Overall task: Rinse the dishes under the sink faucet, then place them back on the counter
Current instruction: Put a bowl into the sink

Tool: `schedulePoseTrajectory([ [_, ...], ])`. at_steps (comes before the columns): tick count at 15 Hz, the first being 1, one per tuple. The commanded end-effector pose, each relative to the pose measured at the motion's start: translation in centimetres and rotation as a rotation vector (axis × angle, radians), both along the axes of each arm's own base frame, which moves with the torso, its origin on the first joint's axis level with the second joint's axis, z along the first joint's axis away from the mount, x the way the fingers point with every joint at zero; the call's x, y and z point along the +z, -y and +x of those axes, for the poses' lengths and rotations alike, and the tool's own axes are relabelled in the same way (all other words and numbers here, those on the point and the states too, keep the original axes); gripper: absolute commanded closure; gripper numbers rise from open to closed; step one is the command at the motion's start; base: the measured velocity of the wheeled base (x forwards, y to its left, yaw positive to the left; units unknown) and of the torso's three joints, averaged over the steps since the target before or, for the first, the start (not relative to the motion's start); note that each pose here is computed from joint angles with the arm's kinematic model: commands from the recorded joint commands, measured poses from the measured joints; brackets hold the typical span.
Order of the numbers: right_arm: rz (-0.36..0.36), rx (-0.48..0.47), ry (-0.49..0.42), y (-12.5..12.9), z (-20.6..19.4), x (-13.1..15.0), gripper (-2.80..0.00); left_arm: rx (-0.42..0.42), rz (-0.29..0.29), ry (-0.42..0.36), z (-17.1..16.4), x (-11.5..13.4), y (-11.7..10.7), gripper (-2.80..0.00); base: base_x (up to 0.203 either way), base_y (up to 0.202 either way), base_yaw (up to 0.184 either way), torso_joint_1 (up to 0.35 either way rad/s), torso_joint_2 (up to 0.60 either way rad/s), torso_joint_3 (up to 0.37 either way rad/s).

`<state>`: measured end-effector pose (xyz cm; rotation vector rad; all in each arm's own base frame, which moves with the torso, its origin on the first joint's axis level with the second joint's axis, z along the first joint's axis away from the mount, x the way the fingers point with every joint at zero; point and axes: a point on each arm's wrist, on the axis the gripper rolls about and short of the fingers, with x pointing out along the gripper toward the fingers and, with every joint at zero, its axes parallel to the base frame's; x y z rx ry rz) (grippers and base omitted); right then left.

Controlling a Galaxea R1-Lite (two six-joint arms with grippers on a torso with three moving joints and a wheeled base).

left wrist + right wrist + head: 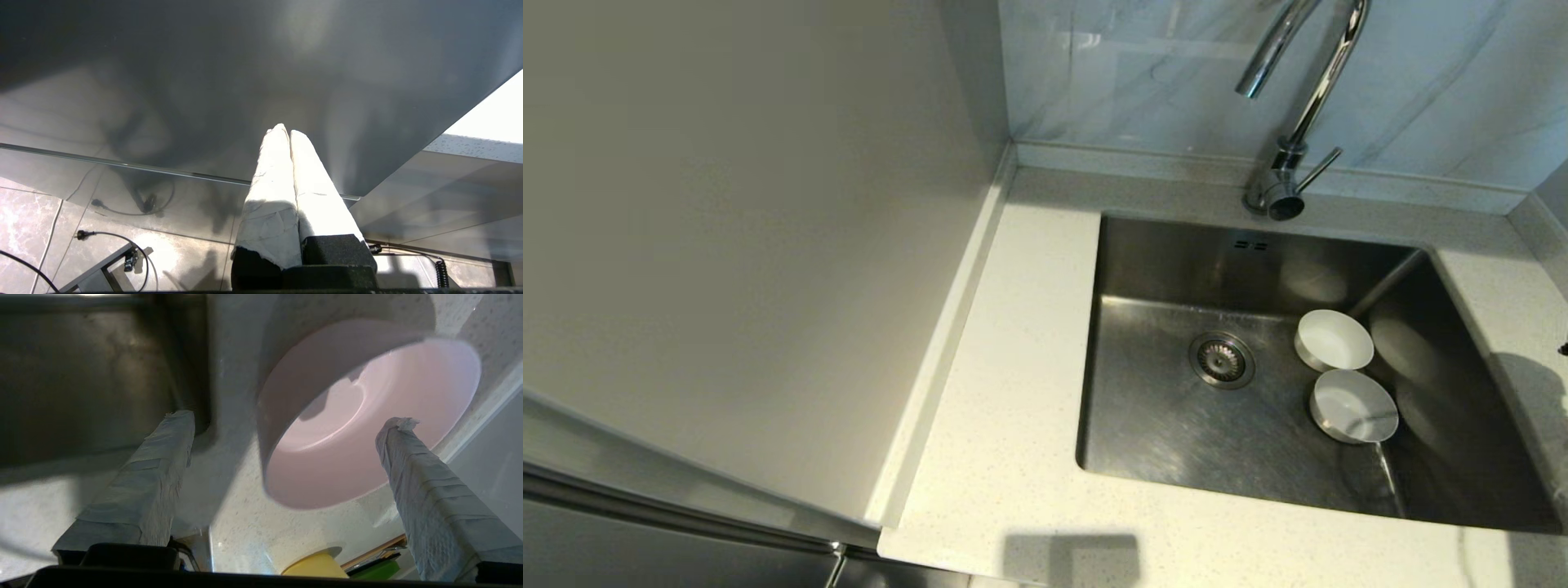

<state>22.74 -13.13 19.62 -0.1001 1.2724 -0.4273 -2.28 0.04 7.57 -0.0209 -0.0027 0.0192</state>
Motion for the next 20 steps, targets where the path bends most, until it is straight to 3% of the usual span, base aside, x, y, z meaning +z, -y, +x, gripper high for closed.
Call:
schedulePoseTrajectory([
  [1, 0.008, -0.011, -0.019, 1.14, 1.32, -0.94, -2.80, 0.001, -0.001, 0.004, -0.02, 0.00, 0.00, 0.00, 0.000, 0.000, 0.000, 0.000, 0.00, 0.000],
  [8, -0.013, -0.018, 0.022, 1.72, 1.99, -1.02, -2.80, 0.001, -0.001, 0.004, -0.02, 0.00, 0.00, 0.00, 0.000, 0.000, 0.000, 0.000, 0.00, 0.000],
  [9, -0.017, -0.020, 0.030, 1.76, 2.05, -0.99, 0.00, 0.001, -0.001, 0.004, -0.02, 0.00, 0.00, 0.00, 0.000, 0.000, 0.000, 0.000, 0.00, 0.000],
  [20, -0.027, -0.023, 0.054, 1.98, 1.97, -0.74, 0.00, 0.001, -0.001, 0.004, -0.02, 0.00, 0.00, 0.00, 0.000, 0.000, 0.000, 0.000, 0.00, 0.000],
])
